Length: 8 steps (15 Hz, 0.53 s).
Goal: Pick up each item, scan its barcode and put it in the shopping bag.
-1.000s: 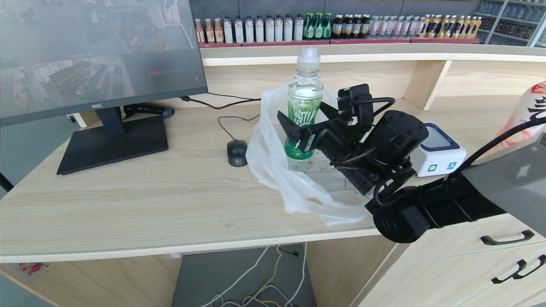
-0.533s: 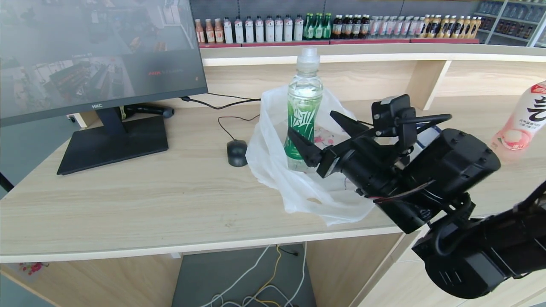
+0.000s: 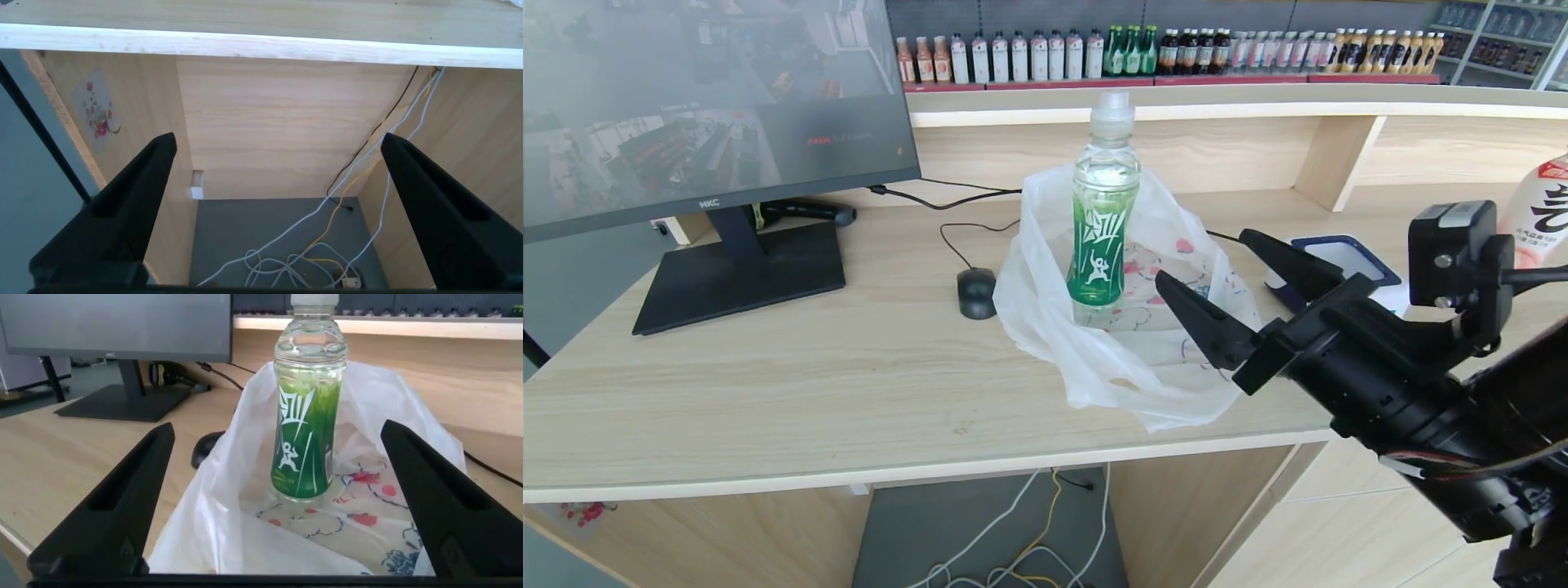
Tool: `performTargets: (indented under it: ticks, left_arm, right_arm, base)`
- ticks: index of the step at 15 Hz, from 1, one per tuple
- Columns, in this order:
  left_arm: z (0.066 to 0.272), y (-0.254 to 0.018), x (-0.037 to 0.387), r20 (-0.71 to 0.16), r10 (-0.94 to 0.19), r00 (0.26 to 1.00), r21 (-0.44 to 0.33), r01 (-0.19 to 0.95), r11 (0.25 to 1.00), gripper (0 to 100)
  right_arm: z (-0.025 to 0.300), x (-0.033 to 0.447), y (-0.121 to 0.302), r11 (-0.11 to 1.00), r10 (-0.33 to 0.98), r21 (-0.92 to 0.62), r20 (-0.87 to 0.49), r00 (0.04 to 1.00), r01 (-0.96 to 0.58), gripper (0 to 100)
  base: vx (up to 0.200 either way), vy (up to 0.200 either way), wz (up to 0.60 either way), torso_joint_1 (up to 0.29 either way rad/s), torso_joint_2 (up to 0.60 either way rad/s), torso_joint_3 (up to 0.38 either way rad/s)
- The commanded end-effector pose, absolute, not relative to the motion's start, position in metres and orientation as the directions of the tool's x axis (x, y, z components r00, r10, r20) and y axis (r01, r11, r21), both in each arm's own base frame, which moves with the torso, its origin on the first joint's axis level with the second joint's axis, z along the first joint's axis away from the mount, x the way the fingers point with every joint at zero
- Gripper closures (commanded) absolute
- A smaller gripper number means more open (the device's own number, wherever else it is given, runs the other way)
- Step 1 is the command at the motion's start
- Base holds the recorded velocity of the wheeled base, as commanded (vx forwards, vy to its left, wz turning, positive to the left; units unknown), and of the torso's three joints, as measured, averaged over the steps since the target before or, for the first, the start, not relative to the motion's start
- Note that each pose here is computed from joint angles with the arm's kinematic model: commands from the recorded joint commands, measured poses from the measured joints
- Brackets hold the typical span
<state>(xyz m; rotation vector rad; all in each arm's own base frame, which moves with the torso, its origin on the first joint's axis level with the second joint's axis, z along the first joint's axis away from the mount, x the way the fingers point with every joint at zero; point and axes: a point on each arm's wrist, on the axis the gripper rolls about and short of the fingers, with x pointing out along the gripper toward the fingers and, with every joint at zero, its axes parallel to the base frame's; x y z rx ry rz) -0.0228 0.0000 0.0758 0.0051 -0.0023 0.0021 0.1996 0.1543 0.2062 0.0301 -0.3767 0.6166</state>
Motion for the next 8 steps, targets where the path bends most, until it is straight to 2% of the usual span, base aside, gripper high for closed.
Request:
performTargets:
  ticks: [1,8]
  left_arm:
    - [0.076,0.000,-0.023,0.003,0.002,1.000,0.006,-0.002,1.000,0]
    - [0.076,0.000,-0.023,0.003,0.003,1.000,0.002,-0.003,1.000,0]
  right_arm:
    - [0.209,0.183,0.142,0.819,0.555,-0.086,0.368,0.746,-0.567,0]
    - [0.218,0.166,0.127,0.825,0.539,-0.091,0.422,0.729,-0.557,0]
  base:
    - [0.000,0.000,0.00,0.000,0.00,0.000]
    - [0.000,0.000,0.00,0.000,0.00,0.000]
